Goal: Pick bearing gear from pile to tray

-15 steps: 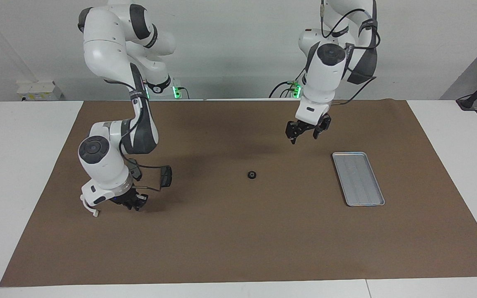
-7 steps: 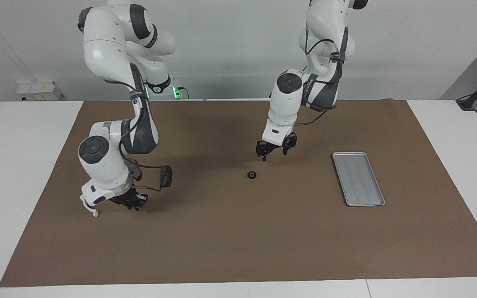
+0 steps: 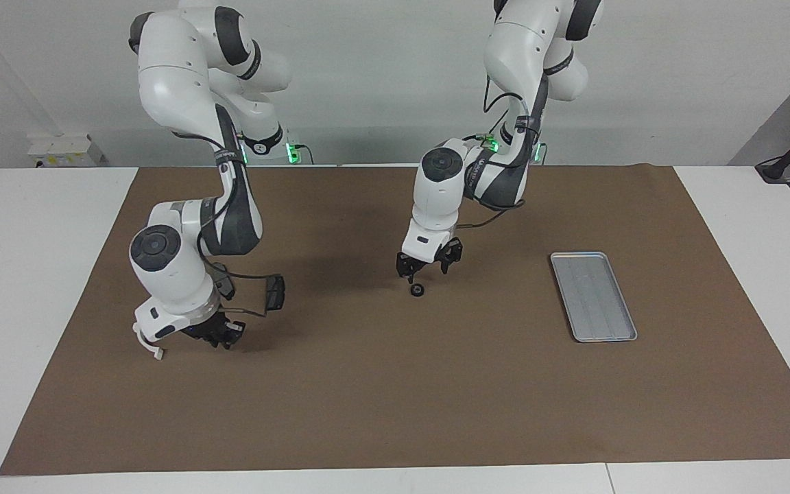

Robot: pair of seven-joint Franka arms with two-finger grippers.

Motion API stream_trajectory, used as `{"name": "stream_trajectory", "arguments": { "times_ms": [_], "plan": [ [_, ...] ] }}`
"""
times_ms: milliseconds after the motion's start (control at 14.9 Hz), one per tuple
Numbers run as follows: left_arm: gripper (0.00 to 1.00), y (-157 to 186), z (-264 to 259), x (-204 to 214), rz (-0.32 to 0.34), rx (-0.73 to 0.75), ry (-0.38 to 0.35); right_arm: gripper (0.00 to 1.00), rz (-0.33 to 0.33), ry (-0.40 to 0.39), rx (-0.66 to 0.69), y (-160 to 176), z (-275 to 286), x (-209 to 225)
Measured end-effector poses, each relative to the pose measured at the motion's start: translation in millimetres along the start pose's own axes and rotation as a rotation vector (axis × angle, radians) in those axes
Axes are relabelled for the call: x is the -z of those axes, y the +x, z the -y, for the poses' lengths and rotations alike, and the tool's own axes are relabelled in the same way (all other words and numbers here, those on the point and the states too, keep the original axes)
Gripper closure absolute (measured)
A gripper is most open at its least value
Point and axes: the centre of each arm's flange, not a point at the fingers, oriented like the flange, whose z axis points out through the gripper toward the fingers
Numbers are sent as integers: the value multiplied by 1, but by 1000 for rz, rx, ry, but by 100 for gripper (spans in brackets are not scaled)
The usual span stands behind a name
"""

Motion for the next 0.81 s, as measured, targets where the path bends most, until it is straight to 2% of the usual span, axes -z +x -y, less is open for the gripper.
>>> {"name": "stream_trajectory", "arguments": {
  "times_ms": [67,336,806],
  "plan": [
    [7,1,-1,0,-3,-1,-3,77,0,0,1,0,0,0],
    [10,3,-5,-1,-26,-11,-18,77,0,0,6,0,0,0],
    [10,1,-8,-5,-53,-48,-1,77,0,0,7,0,0,0]
  ]
}}
